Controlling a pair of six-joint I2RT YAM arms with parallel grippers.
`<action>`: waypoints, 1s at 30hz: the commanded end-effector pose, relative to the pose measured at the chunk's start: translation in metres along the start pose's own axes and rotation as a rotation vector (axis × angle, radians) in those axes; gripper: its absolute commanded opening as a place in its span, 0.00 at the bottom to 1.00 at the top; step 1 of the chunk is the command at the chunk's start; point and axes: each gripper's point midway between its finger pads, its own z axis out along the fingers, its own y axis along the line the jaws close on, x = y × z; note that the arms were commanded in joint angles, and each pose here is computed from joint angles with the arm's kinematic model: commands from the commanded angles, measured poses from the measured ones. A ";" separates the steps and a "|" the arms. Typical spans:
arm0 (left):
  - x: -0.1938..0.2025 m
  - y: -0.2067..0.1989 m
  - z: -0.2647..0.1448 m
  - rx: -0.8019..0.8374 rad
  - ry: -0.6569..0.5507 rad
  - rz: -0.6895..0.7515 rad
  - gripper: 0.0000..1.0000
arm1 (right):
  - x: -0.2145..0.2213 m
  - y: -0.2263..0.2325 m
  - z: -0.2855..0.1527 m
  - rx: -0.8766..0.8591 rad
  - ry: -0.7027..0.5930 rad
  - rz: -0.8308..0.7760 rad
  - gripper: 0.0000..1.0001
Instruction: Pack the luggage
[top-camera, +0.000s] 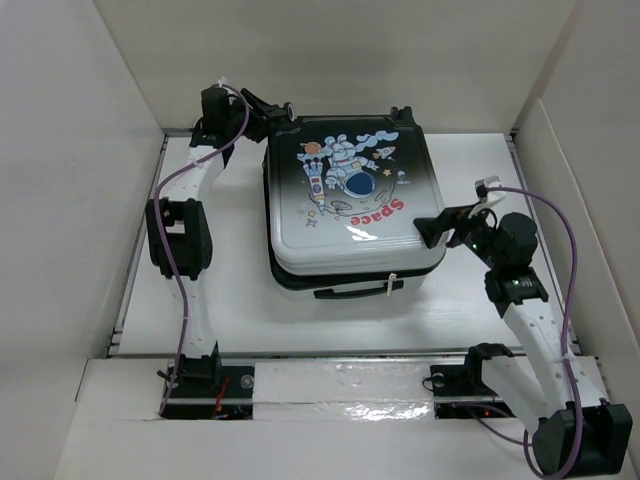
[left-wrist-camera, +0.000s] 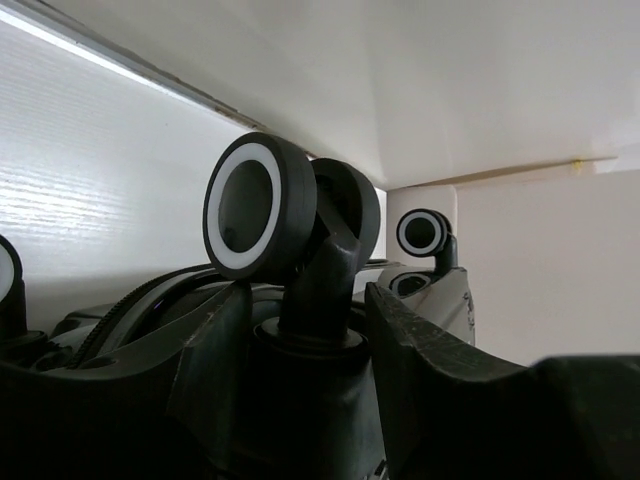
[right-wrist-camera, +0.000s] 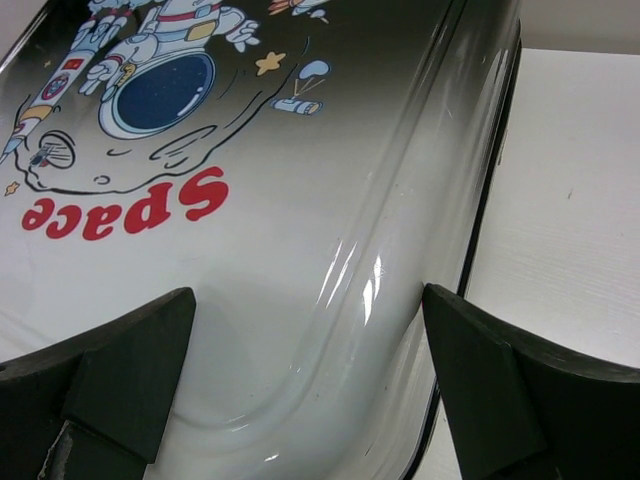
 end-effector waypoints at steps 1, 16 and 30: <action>-0.010 -0.164 -0.077 0.338 -0.050 0.153 0.01 | 0.003 0.008 0.003 -0.043 0.045 -0.001 1.00; -0.012 -0.196 -0.128 0.333 -0.138 0.209 0.00 | -0.133 0.084 -0.049 -0.221 -0.146 -0.075 1.00; 0.001 -0.094 -0.112 0.162 -0.150 0.170 0.00 | -0.104 0.102 -0.088 -0.250 -0.136 -0.110 0.37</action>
